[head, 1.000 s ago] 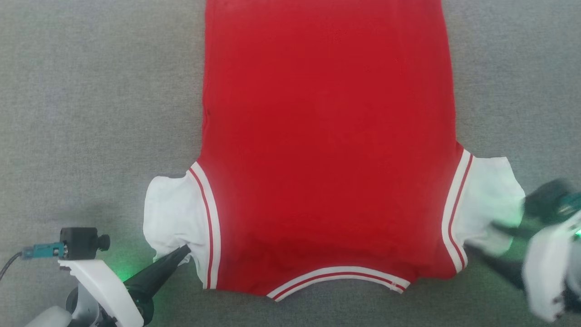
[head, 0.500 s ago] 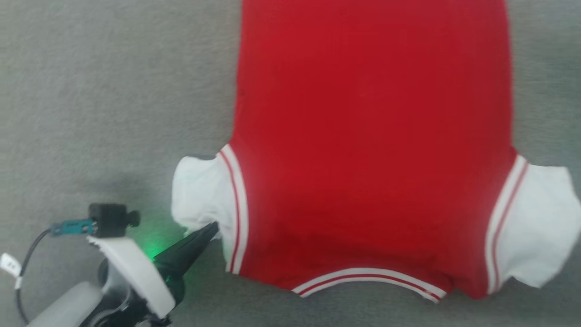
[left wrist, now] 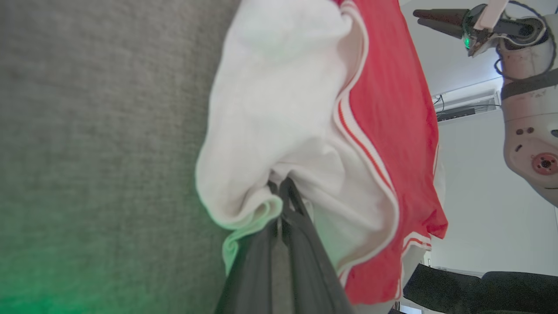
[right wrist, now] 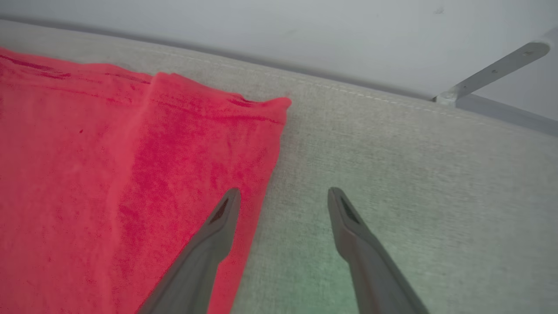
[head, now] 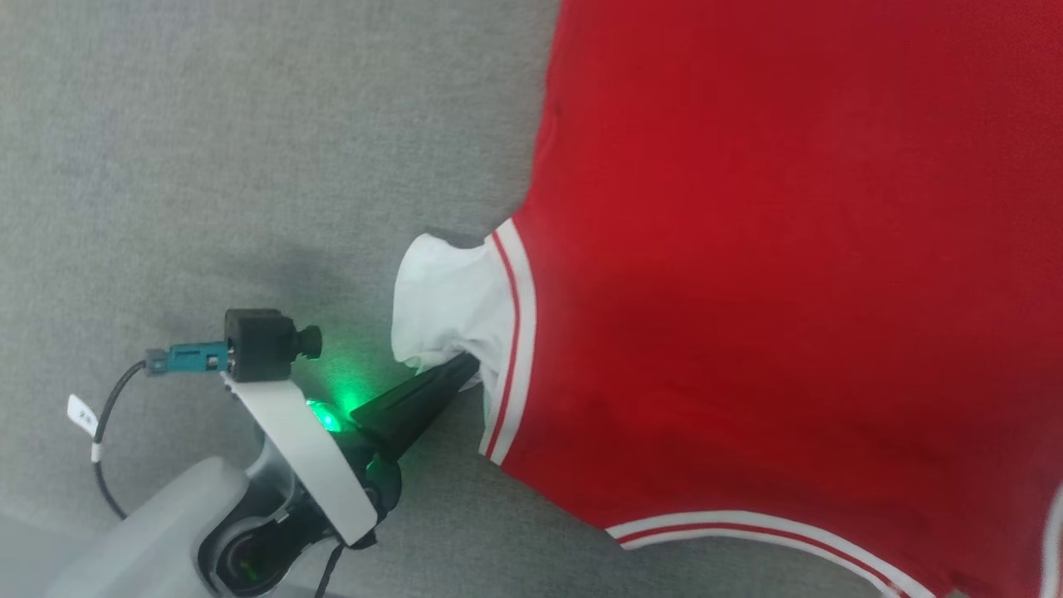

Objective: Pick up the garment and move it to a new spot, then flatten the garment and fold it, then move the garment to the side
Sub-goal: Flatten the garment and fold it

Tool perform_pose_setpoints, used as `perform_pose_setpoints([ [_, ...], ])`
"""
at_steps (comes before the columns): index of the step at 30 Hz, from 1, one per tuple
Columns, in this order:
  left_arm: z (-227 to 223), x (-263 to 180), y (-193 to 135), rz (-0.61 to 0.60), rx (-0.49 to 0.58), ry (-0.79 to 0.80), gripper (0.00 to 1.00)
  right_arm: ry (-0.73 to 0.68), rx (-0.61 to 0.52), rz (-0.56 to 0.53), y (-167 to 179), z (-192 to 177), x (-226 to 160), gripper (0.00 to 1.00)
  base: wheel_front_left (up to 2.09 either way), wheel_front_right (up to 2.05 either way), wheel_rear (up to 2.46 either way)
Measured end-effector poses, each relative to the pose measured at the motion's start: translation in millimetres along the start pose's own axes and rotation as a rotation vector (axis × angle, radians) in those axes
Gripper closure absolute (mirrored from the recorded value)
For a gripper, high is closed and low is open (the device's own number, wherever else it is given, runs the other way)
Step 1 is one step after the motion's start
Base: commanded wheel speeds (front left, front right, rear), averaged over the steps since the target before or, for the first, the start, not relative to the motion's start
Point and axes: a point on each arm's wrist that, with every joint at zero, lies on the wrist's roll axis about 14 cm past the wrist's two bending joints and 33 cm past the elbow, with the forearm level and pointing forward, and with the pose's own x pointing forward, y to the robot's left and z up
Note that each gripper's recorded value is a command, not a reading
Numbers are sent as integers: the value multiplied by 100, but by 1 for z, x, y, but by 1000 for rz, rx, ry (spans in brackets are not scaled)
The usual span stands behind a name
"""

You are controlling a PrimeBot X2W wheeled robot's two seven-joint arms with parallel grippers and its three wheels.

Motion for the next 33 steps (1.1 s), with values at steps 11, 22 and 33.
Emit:
perform_pose_setpoints([
  [11, -2, 9, 13, 18, -21, -1, 100, 128, -3, 29, 20, -16, 55, 60, 0, 0, 0],
  [22, 5, 8, 6, 0, -7, -38, 100, 91, 8, 48, 20, -15, 32, 100, 0, 0, 0],
  [33, 23, -14, -4, -1, 26, -157, 100, 112, -115, 101, 6, -69, -67, 100, 0, 0, 0],
])
